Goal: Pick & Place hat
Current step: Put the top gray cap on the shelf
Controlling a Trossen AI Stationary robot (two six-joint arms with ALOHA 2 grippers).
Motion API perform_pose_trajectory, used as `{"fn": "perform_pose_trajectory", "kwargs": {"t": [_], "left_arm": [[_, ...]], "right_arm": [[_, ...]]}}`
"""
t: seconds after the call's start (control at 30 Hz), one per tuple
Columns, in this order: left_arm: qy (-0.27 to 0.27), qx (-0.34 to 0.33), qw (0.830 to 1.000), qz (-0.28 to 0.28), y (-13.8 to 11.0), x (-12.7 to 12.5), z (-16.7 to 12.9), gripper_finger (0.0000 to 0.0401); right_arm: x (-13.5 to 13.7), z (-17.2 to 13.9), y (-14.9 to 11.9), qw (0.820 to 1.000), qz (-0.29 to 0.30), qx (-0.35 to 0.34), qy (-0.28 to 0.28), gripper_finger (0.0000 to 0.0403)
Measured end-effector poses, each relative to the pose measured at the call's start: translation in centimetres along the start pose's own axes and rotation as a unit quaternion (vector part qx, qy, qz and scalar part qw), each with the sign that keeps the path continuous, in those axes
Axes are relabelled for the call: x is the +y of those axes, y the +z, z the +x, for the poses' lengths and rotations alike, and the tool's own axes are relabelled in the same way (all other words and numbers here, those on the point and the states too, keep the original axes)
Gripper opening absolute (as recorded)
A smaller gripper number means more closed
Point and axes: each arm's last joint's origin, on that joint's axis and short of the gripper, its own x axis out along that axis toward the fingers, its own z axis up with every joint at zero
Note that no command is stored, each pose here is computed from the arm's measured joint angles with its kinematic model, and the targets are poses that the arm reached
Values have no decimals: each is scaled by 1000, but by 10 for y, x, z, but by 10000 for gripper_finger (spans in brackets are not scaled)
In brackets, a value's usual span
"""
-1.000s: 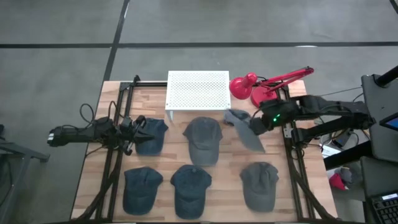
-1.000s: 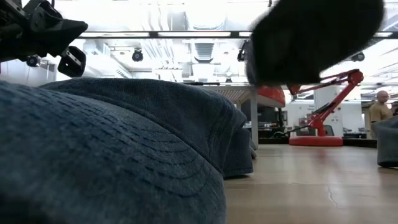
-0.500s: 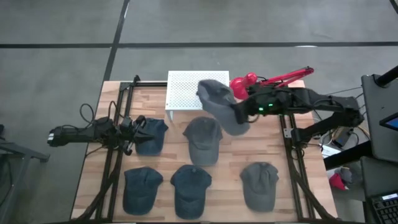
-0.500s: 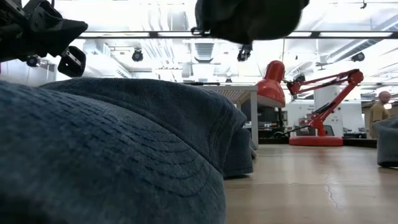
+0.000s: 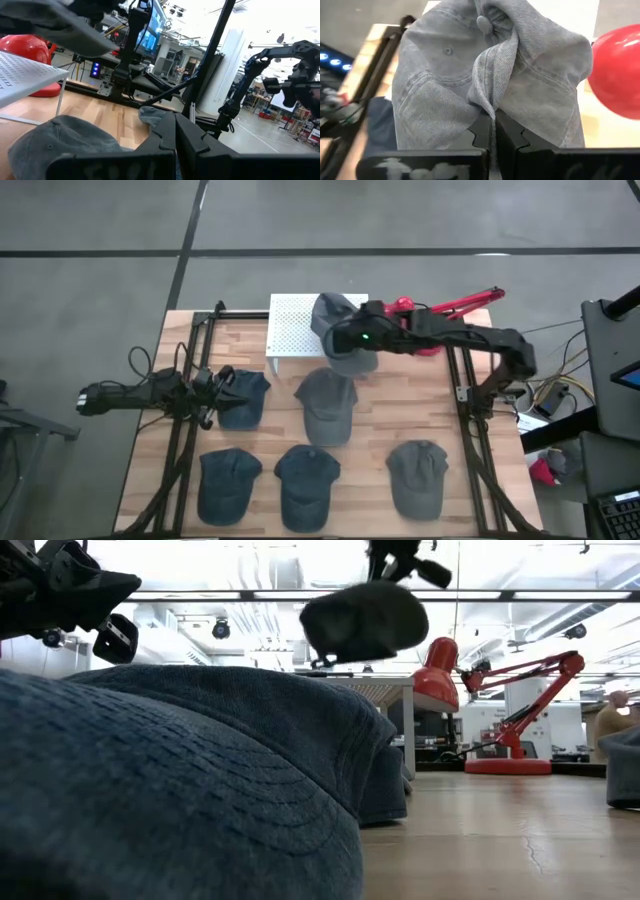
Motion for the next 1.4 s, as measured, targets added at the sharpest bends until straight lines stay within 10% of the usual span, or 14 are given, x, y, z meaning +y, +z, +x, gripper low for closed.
{"fn": "perform_pose_trajectory", "kwargs": {"t": [0.4,1.4], "left_arm": [[0,1,1000,0,0,0,0,0],[0,1,1000,-1,0,0,0,0]], "right_arm": [[14,46,22,990,-21,-8,-137,8],[17,81,23,982,-18,7,-190,8]]}}
